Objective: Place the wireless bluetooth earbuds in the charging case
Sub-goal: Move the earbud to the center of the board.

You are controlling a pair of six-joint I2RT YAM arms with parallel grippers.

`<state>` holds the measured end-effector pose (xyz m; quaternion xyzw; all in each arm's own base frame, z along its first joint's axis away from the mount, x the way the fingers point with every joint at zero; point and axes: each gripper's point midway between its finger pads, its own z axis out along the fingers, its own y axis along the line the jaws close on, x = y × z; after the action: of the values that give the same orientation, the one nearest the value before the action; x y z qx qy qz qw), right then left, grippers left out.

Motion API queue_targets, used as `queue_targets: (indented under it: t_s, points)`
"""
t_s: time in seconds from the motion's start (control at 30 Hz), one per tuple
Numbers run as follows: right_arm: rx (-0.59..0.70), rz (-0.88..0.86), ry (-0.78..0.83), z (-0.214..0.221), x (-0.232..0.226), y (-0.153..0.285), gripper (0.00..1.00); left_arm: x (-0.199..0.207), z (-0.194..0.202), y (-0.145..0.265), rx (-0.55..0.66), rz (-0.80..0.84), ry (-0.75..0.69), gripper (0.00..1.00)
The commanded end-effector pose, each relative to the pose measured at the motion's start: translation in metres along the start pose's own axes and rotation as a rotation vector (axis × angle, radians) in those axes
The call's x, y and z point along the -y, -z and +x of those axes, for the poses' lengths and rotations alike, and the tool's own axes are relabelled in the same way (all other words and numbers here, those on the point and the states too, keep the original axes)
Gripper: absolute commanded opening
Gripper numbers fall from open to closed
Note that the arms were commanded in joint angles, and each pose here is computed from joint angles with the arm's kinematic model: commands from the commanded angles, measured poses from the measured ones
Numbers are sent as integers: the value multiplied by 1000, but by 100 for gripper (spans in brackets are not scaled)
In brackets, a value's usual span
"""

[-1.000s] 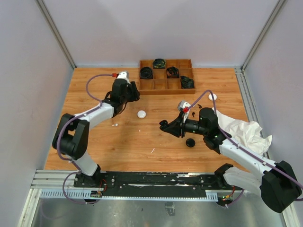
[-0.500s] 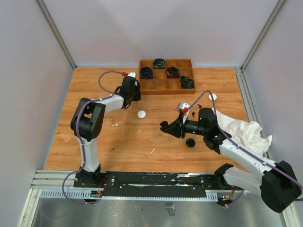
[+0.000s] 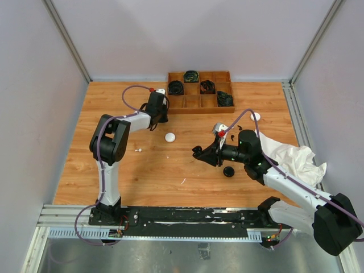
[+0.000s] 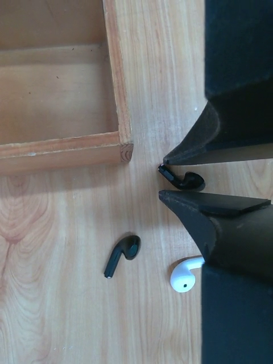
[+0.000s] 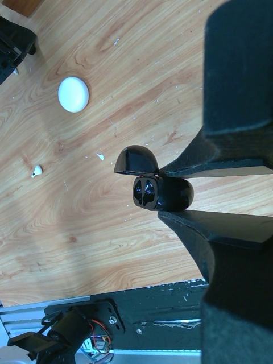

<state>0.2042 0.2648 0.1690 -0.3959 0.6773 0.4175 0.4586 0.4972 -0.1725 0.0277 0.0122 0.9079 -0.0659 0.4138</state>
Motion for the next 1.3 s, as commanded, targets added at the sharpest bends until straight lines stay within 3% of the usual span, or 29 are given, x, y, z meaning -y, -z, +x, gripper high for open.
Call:
queue_targets:
  t_s: [0.0,0.3,0.57,1.0,1.27]
  points:
    - [22,-27,29,-11,-6,-1,3,-5,19,8,-70,16,-43,27]
    - [28,-40,26,-12,-10,0,3,-11,60,43,-196,49,-139,18]
    - [35,-54,21,-14,-13,1,3,-17,102,90,-260,64,-107,17]
    - [17,-66,10,-6,-17,0,3,30,145,135,-319,206,-165,18]
    - [8,-34,7,1,-16,7,2,67,176,156,-387,312,-315,20]
